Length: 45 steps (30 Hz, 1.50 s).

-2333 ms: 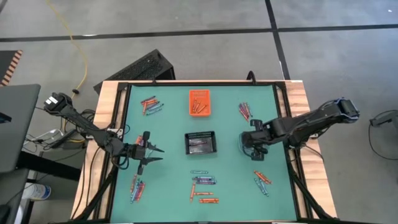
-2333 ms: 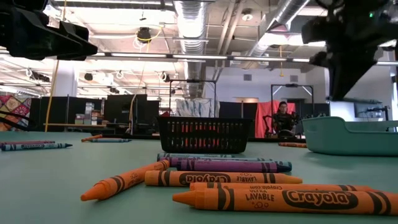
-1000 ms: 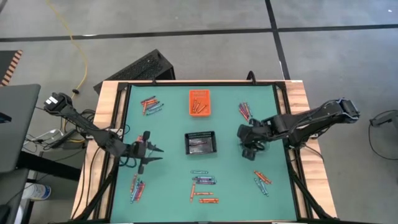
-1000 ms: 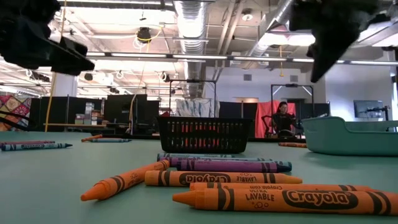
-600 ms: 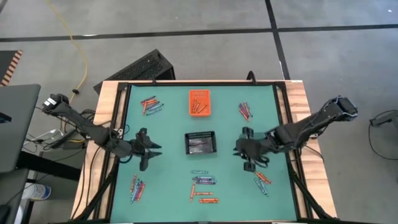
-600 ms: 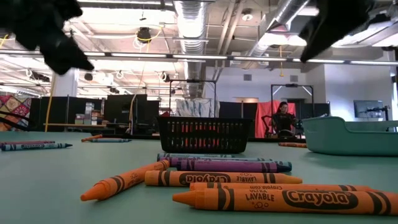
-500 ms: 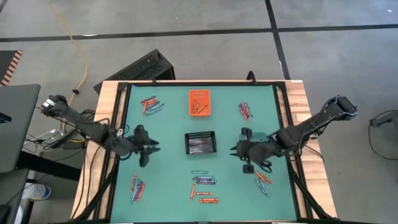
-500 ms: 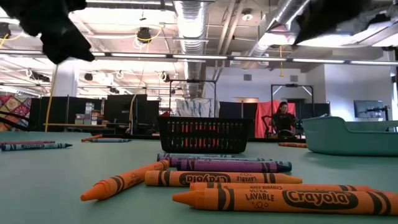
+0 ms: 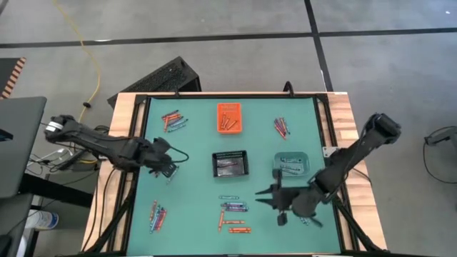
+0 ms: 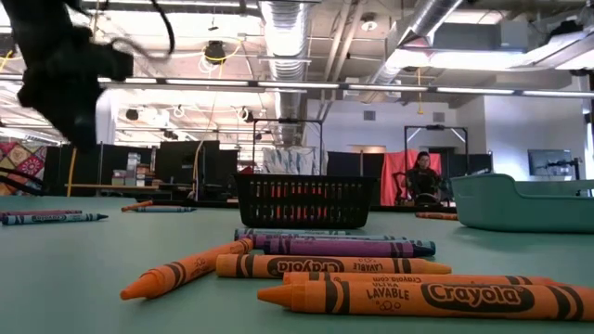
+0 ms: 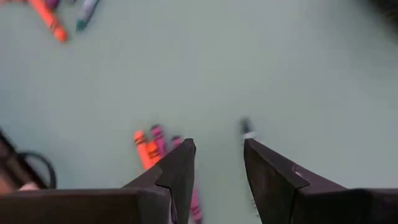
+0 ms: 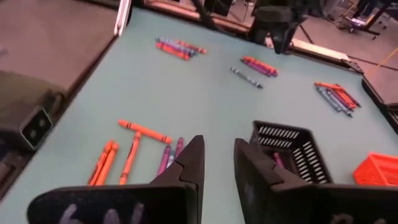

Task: Sort crayons
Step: Put the violet crayon into the black bin

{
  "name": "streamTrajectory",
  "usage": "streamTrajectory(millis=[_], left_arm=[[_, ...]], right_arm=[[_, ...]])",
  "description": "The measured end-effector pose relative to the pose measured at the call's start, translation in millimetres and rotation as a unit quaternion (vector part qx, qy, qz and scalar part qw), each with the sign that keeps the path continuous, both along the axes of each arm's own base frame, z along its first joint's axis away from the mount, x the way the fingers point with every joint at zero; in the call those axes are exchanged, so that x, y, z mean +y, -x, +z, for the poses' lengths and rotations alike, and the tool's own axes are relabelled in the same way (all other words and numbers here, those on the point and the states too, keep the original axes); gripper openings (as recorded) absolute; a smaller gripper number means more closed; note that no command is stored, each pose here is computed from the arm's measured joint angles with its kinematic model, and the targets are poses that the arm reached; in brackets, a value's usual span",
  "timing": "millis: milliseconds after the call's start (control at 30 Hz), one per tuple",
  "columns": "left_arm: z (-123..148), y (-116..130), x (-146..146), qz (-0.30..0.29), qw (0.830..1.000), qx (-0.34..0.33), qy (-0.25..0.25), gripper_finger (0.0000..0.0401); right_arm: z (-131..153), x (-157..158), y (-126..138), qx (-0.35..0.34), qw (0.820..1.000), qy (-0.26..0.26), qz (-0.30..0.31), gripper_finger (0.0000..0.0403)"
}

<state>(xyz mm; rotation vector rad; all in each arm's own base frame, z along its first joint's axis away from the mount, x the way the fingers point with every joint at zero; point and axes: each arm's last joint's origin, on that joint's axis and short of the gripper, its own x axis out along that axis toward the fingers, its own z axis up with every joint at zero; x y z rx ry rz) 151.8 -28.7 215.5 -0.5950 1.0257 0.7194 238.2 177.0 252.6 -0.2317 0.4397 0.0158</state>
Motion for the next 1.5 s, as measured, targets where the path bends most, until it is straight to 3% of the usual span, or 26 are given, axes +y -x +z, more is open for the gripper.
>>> streamTrajectory(millis=[133,300,800,1033,1500], left_arm=[[-19,-7,5,0.002,0.996,0.074,0.041,0.0127],[-30,-17,10,-0.007,0.991,0.112,0.078,0.0127],[-54,-31,22,-0.009,0.982,0.175,0.068,0.0127],[-67,-36,27,-0.019,0.975,0.212,0.065,0.0108],[-79,-35,39,-0.019,0.976,0.201,0.077,0.0091]], right_arm=[[-23,15,-8,0.014,1.0,0.01,0.007,0.0081],[-38,26,-10,0.025,0.999,0.029,0.018,0.0081],[-29,25,-6,0.007,1.0,0.022,0.005,0.0081],[-29,26,-5,0.007,1.0,0.017,0.004,0.0081],[-29,28,-3,0.008,1.0,0.0,0.0,0.0081]])
